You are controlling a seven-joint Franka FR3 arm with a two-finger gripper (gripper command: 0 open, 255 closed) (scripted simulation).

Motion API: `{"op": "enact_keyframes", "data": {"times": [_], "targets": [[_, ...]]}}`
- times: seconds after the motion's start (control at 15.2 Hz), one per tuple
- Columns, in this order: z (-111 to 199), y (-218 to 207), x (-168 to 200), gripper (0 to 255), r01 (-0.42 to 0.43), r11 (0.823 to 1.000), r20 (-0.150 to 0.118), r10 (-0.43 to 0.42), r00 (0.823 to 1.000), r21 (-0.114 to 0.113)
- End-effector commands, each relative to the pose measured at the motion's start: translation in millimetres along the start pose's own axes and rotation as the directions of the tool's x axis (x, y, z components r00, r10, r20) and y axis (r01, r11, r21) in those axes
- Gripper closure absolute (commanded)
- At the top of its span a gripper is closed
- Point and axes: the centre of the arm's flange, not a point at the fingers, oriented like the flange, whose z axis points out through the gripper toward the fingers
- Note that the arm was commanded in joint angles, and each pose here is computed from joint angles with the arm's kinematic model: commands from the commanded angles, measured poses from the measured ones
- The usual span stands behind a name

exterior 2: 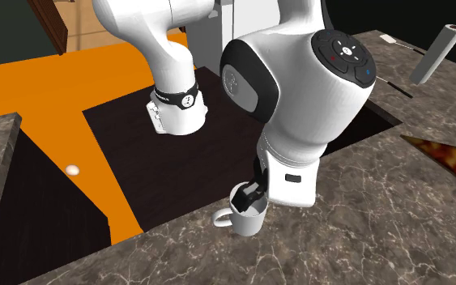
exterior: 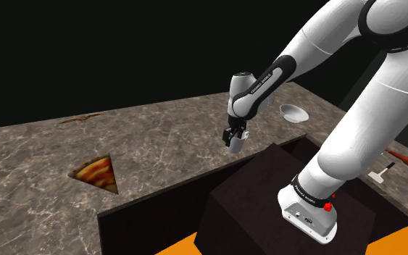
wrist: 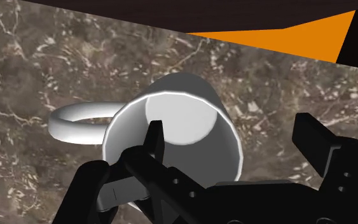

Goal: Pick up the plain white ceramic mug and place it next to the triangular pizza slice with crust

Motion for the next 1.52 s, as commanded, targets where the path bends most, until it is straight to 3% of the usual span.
{"op": "enact_keyframes", "data": {"times": [0.0,0.26,0.33,0.92,1.45], "targets": [[0,0,0,0,0.0,1.0,0.0,0.0,1.0,0.0],[0,0,0,0,0.0,1.0,0.0,0.0,1.0,0.0],[0,0,0,255,0.0,1.0,0.0,0.0,1.0,0.0],[0,0,0,255,0.0,1.0,0.0,0.0,1.0,0.0],[-41,1,-7,255,0.0,1.0,0.0,0.0,1.0,0.0]]}}
